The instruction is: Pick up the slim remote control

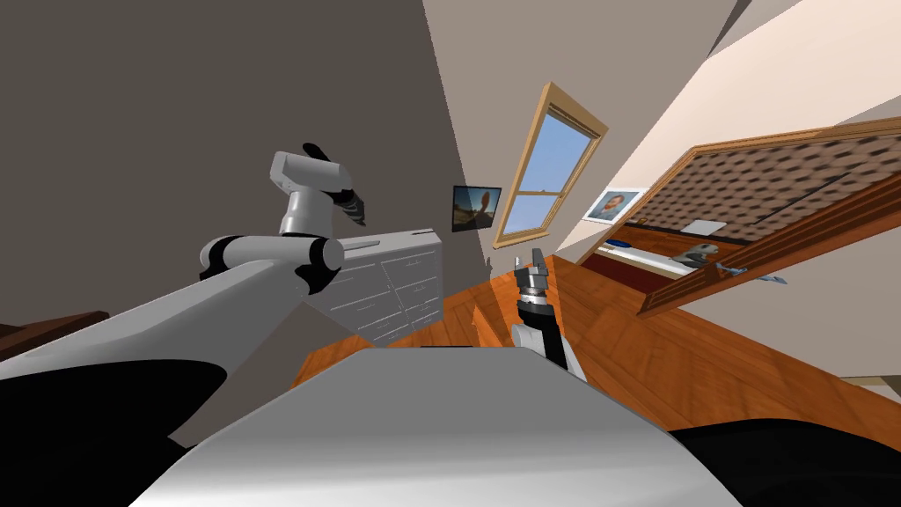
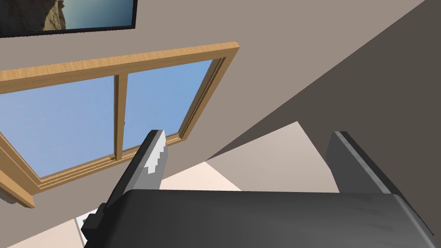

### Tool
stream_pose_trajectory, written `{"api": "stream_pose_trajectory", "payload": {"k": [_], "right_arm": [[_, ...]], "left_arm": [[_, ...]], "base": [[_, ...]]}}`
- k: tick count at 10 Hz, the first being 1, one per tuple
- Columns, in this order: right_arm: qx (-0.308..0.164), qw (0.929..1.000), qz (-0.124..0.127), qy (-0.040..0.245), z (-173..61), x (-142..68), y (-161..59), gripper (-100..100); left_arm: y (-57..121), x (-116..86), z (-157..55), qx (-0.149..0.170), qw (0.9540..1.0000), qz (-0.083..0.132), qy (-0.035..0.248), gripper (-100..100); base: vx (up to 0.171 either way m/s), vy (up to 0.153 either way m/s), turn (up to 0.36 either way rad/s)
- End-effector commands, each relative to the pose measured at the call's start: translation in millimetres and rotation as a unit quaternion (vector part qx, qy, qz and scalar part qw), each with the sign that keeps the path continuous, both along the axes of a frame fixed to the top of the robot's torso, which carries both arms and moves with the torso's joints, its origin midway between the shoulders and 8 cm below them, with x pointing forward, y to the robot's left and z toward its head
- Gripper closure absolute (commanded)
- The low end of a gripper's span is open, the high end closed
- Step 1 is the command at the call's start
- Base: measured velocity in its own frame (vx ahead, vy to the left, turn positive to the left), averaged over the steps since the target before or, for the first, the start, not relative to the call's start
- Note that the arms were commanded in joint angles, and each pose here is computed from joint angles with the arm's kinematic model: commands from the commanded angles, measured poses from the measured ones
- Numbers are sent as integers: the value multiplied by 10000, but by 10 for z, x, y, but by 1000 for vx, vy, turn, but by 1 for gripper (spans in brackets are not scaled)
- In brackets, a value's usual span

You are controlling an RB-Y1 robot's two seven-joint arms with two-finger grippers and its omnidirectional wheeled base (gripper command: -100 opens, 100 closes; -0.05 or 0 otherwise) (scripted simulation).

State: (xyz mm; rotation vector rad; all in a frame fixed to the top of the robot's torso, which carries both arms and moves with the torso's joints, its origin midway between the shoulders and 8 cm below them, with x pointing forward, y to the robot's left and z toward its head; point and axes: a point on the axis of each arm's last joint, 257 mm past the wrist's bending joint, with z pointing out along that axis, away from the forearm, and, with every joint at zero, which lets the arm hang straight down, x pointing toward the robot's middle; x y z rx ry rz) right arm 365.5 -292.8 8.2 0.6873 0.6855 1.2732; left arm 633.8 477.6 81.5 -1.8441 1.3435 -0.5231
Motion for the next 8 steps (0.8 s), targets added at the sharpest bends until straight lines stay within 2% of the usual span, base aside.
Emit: {"api": "stream_pose_trajectory", "payload": {"k": [1,2,3,4,5,6,7,8], "right_arm": [[0,10000,0,0,0,0,0,0],[0,10000,0,0,0,0,0,0],[0,10000,0,0,0,0,0,0],[0,10000,0,0,0,0,0,0],[0,10000,0,0,0,0,0,0],[0,10000,0,0,0,0,0,0],[0,10000,0,0,0,0,0,0],[0,10000,0,0,0,0,0,0]], "left_arm": [[20,2,-45,-28,10000,10,60,-100],[0,-99,-88,-223,9992,47,328,-100],[12,-122,-183,-279,9986,75,451,-100],[-11,-196,-181,-427,9971,91,616,-100],[-8,-257,-313,-518,9951,133,830,-100],[-35,-325,-302,-647,9931,141,966,-100],[-39,-399,-435,-745,9898,185,1196,-100],[-36,-404,-457,-759,9894,192,1223,-100]], "base": [[0,0,0],[18,23,-5],[22,31,-6],[34,37,-9],[30,39,-2],[34,41,-6],[30,31,-2],[12,15,-1]]}}
